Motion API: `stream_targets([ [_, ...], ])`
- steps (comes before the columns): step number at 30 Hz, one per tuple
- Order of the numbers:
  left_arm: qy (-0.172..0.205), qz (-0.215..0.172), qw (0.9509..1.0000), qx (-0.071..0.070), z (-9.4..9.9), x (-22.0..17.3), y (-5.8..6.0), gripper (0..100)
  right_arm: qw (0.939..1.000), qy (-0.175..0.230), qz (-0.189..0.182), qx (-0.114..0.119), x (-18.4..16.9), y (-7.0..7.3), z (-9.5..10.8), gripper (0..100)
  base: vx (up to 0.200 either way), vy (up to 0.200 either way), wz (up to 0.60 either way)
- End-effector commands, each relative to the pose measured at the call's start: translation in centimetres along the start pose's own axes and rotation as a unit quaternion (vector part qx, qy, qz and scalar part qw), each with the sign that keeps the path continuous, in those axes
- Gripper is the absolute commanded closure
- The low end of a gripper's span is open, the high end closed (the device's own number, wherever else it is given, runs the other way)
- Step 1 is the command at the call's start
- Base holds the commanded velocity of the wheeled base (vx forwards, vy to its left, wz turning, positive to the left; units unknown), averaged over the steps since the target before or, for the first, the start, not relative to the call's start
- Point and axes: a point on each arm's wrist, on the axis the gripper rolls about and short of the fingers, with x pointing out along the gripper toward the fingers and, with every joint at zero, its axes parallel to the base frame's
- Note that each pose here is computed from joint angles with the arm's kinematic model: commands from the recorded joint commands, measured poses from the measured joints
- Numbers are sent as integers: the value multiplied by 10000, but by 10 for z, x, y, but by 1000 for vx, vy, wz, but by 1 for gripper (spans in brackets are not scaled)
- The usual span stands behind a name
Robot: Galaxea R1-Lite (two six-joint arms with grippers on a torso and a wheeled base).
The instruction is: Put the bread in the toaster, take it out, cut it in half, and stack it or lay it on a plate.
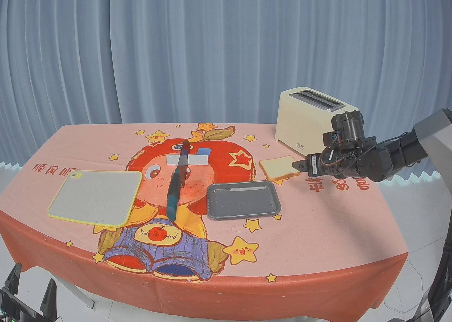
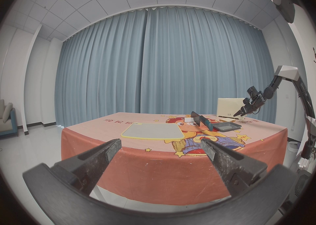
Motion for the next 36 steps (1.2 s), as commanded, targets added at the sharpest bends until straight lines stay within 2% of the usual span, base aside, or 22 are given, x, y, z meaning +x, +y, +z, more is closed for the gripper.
stream_targets([
  [1,89,6,10000,-1,-5,1,0,0,10000,28,-55,32,9,-3,1,0,0,0,0],
  [11,89,6,10000,-1,-5,1,0,0,9992,158,-349,126,21,-6,4,0,0,0,0],
  [14,89,6,10000,-1,-5,1,0,0,9990,160,-360,228,24,-5,6,0,0,0,0],
  [23,89,6,10000,-1,-5,1,0,0,9988,273,-340,222,28,0,2,0,0,0,0],
  [28,82,6,10000,-1,-5,1,0,0,9979,325,-457,320,33,4,-3,0,0,0,0],
  [36,89,6,10000,-1,-5,1,0,0,9976,352,-513,306,34,5,-5,0,0,0,0],
])
